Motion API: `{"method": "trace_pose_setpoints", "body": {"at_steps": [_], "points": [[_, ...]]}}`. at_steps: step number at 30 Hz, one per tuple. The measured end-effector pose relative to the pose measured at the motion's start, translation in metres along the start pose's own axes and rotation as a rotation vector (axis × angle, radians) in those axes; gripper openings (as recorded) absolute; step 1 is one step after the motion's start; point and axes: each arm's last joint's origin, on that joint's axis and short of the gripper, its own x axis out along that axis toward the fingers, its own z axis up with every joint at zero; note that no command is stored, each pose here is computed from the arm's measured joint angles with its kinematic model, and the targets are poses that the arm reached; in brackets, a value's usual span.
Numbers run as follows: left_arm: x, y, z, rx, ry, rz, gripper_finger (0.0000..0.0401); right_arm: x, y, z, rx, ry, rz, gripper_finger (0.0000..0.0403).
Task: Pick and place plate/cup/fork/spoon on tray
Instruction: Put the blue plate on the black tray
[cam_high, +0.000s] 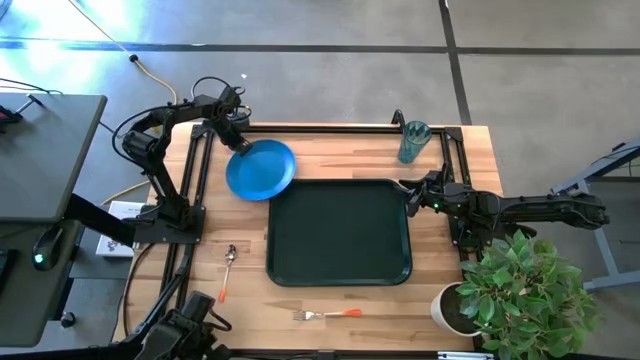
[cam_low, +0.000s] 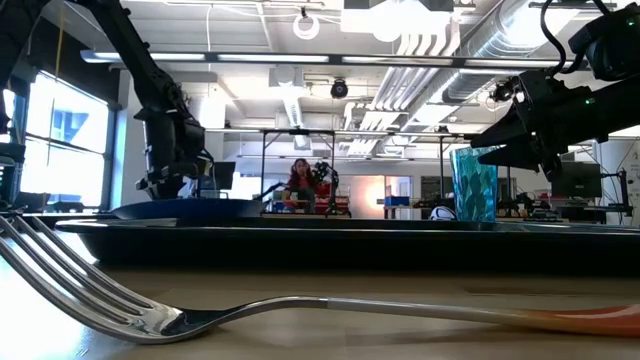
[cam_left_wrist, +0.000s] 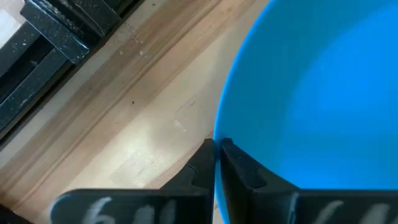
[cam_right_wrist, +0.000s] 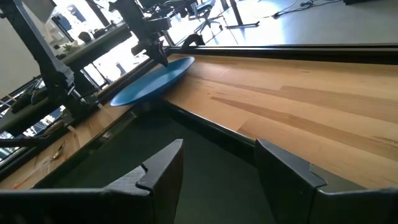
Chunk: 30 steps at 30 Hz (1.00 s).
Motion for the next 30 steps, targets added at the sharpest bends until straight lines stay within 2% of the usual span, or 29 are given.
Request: {"method": "trace_pose_setpoints", "body": {"at_steps": [8,13,19,24,30], "points": [[-0.001,-0.001,0.000,0.003,-0.001,0.007,0.0000,0.000,0.000,0.000,0.000,-0.001,0.000,0.0190],[-0.014,-0.010,0.001,0.041,-0.040,0.009,0.0002,0.000,0.000,0.000,0.010,-0.002,-0.001,0.0190],[-0.023,-0.036,0.003,0.131,-0.083,-0.175,0.0001,0.000,0.000,0.001,0.014,-0.017,-0.009,0.0190],[-0.022,-0.056,0.009,0.178,-0.064,-0.079,0.0001,0.000,0.001,0.002,0.020,-0.029,-0.001,0.0190],[-0.021,-0.065,0.019,0.173,-0.083,0.141,0.0001,0.000,0.001,0.002,0.028,-0.028,0.000,0.0190]]}}
